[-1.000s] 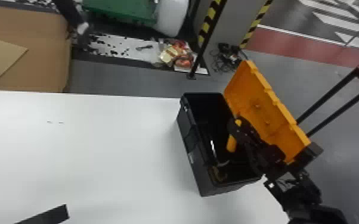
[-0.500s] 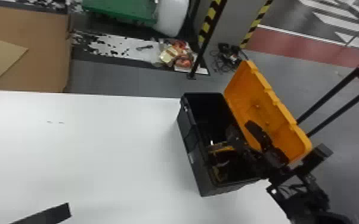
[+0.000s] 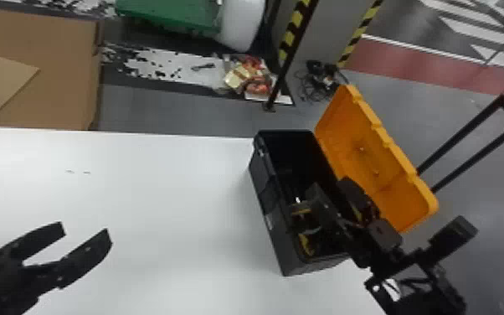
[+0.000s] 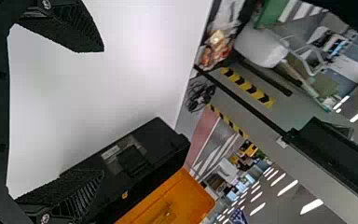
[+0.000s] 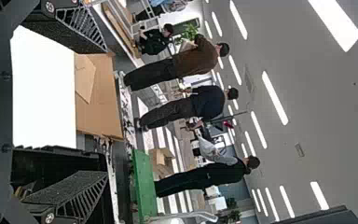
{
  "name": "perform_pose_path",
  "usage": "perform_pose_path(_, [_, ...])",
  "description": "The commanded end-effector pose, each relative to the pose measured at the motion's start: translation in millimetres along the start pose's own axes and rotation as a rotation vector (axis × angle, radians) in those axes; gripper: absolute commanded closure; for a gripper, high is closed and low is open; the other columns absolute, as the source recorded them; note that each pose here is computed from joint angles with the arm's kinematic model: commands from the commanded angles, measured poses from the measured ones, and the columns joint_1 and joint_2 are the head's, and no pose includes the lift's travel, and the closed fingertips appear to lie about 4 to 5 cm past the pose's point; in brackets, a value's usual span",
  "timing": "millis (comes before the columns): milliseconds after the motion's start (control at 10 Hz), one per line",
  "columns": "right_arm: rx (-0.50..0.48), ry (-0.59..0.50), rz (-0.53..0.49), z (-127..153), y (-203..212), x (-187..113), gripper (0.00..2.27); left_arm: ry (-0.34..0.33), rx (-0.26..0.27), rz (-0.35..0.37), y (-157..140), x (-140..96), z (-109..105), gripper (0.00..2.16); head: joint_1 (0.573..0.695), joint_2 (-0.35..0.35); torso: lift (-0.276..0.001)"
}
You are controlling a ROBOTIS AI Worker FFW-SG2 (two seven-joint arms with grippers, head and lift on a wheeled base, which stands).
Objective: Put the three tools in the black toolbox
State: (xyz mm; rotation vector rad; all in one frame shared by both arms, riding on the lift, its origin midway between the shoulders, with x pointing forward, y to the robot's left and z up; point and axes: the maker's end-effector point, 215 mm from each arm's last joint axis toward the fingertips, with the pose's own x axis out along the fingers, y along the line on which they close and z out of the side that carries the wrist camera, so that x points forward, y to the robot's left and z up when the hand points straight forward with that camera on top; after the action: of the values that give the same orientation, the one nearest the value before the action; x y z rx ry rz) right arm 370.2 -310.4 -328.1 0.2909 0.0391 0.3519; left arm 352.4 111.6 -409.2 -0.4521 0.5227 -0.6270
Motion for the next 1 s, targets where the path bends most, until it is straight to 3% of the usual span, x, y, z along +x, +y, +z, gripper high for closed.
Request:
perform_pose_path(0, [0.019, -0.015, 0.011, -1.8, 23.4, 4.0, 0.09, -0.088, 0.104, 0.031, -4.8, -1.8, 22.3, 0.08, 0.695, -0.319, -0.055])
perform_pose_path(300, [-0.03, -0.046, -0.038, -7.7, 42.3, -4.0, 0.1, -0.224, 0.252, 0.116, 1.2, -13.3, 48.6, 0.08, 0.695, -0.25, -0.055])
perform_pose_path(600, [-0.13, -0.082, -0.1, -6.0, 49.6, -17.6, 0.08, -0.435, 0.406, 0.188, 0.3, -41.6, 79.1, 0.08, 0.695, -0.2, -0.055])
perform_pose_path(700, [-0.203, -0.103, -0.149, -6.7, 53.1, -21.8, 0.08, -0.486, 0.434, 0.199, -0.5, -48.9, 79.5, 0.08, 0.695, -0.189, -0.055])
perform_pose_path(900, [-0.232, -0.129, -0.186, -17.8, 73.3, -23.5, 0.08, -0.656, 0.47, 0.253, -17.8, -72.5, 90.2, 0.08, 0.695, -0.181, -0.055])
